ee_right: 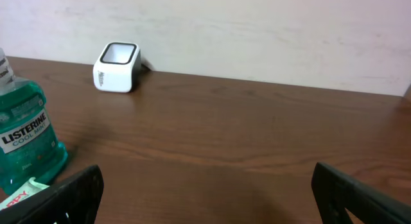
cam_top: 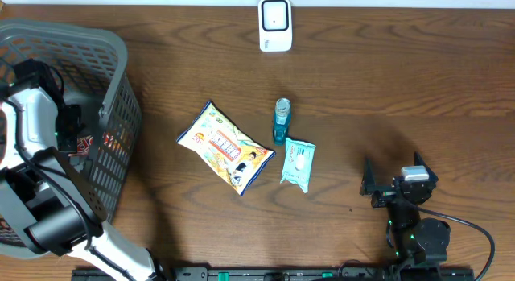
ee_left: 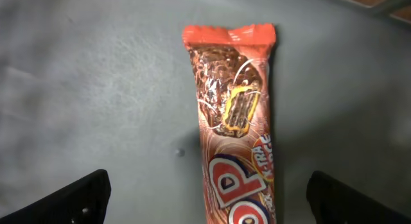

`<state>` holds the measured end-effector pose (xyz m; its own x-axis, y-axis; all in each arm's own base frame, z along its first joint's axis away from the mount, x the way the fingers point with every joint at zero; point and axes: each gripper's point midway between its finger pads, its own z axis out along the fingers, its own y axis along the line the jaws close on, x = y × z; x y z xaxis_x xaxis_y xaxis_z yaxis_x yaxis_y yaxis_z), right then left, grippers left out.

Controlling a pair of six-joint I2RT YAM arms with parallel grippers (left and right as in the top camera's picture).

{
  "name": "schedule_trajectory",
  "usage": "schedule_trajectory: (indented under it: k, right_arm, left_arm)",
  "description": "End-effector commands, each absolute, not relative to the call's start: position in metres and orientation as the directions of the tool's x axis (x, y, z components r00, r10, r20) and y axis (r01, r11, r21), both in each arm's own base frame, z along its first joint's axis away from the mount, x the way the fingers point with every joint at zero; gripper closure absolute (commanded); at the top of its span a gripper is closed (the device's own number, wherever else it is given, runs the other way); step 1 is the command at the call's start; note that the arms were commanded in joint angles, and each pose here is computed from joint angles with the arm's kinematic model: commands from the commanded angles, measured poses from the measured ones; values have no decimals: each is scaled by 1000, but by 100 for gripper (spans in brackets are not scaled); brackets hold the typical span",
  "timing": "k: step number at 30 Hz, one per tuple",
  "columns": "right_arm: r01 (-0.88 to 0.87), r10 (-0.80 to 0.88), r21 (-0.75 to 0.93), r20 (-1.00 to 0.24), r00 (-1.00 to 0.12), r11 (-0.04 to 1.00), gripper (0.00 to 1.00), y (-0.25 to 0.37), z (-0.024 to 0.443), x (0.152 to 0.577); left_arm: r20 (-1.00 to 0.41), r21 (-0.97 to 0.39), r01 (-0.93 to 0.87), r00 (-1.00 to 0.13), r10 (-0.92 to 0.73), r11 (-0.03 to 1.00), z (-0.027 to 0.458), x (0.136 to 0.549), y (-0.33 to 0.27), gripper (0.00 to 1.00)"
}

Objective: Scan the item barcode
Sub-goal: 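Move the left gripper into the basket and grasp the red Top chocolate bar, then carry the chocolate bar right of the green pack and release it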

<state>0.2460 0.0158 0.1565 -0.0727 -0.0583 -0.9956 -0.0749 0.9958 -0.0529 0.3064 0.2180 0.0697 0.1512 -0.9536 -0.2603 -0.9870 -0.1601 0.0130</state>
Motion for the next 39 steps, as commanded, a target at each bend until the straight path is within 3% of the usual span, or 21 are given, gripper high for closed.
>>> schedule_trajectory:
  k: [1,10,11,15,19,24,32,39]
  right_arm:
    - [-60,-45,-40,-996,-78,997,1,13,155,246]
    - [-60,-45,-40,-996,-78,997,1,13,155,246]
    - [-60,-45,-40,-996,-78,997,1,13,155,246]
    - [-60,-45,-40,-996,-78,997,1,13,155,246]
    - [-60,-45,-40,-996,-78,997,1,13,155,246]
    - [-60,-45,-40,-996,-78,997,1,13,155,246]
    - [-60,-45,-40,-996,-78,997,1,13,155,246]
    - [-60,-45,-41,-996,-78,997,1,13,155,246]
  left_arm:
    - [-240,33,-980,185,-953,-198,49,302,216,2]
    - [-187,46,-980,182,-965,-194,17,310,211,2]
    - [-180,53,-980,181,-967,-193,13,310,210,7]
    - [-141,92,-981,156,-978,-170,-2,307,203,92]
    - [-131,115,-983,126,-983,-141,-2,303,200,93]
    - [-182,21,-997,63,-981,-68,39,316,210,93]
    - [-329,-310,-950,143,-933,-36,168,325,216,93]
    - [-411,-562,-826,230,-882,47,280,298,197,93]
